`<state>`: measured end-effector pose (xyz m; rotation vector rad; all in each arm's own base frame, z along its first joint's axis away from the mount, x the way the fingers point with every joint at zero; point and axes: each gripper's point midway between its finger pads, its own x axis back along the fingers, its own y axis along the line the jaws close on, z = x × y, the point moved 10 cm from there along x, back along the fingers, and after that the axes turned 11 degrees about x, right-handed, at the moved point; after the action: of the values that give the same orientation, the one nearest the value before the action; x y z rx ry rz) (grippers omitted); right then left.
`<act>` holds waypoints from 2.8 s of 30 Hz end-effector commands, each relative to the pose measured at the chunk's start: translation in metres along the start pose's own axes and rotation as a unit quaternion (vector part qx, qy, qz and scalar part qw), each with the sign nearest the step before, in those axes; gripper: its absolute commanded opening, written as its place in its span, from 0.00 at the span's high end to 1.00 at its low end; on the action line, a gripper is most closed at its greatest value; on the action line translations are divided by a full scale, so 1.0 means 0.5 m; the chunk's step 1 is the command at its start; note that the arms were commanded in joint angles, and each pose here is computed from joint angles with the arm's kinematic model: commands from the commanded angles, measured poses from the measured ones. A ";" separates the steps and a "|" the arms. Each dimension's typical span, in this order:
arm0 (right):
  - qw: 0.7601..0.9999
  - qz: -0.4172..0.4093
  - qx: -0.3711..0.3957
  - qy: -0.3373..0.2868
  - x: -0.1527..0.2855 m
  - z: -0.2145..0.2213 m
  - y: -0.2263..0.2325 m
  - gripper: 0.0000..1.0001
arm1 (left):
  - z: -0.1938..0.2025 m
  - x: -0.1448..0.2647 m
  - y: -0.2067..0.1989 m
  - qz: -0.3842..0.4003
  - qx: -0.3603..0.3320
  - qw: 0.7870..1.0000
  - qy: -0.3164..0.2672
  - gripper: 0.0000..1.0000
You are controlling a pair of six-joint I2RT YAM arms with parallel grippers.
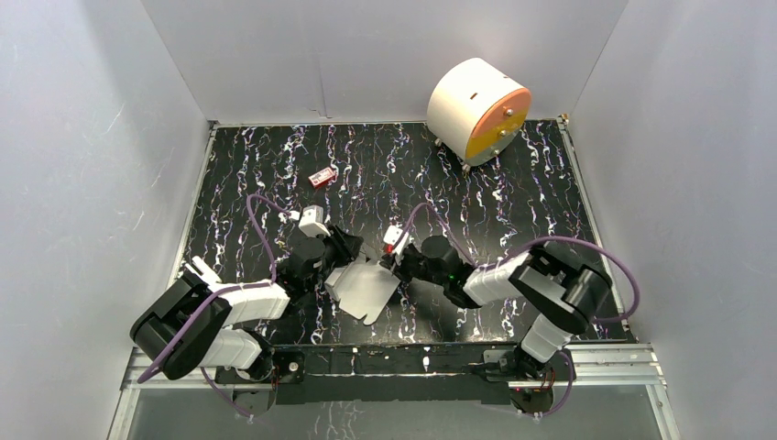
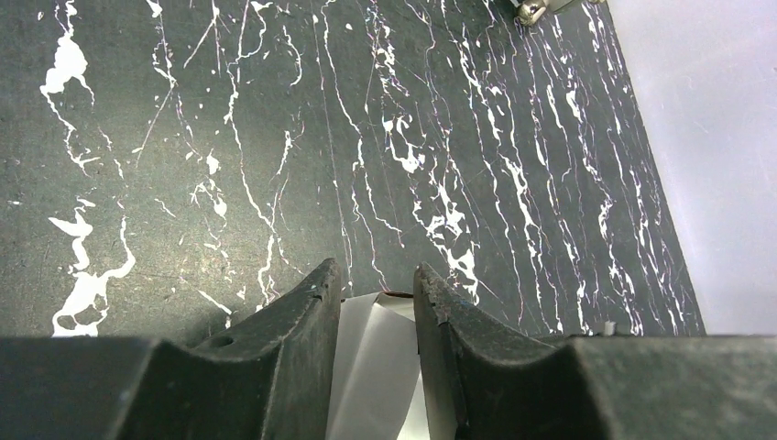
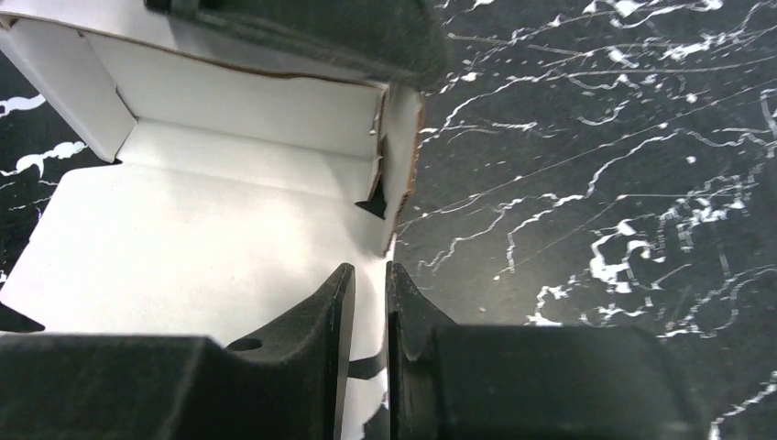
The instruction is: Fold the paper box
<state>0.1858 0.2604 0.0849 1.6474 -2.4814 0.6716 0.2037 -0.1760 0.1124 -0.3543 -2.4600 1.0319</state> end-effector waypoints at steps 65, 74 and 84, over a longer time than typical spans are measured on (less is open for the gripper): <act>0.980 -0.091 0.056 -0.170 -0.134 -0.069 -0.092 0.68 | 0.032 0.006 0.004 0.060 0.008 0.991 0.118 0.66; 0.980 -0.056 0.044 -0.184 -0.134 -0.074 -0.101 0.81 | 0.019 0.002 -0.002 0.071 0.060 0.985 0.143 0.63; 0.984 -0.038 0.001 -0.172 -0.128 -0.063 -0.095 1.00 | 0.009 0.002 -0.001 0.071 0.115 0.976 0.168 0.54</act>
<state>0.2364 0.2992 0.0692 1.9693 -2.3789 0.4738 0.2102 -0.1734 0.1145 -0.5466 -2.1638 1.2060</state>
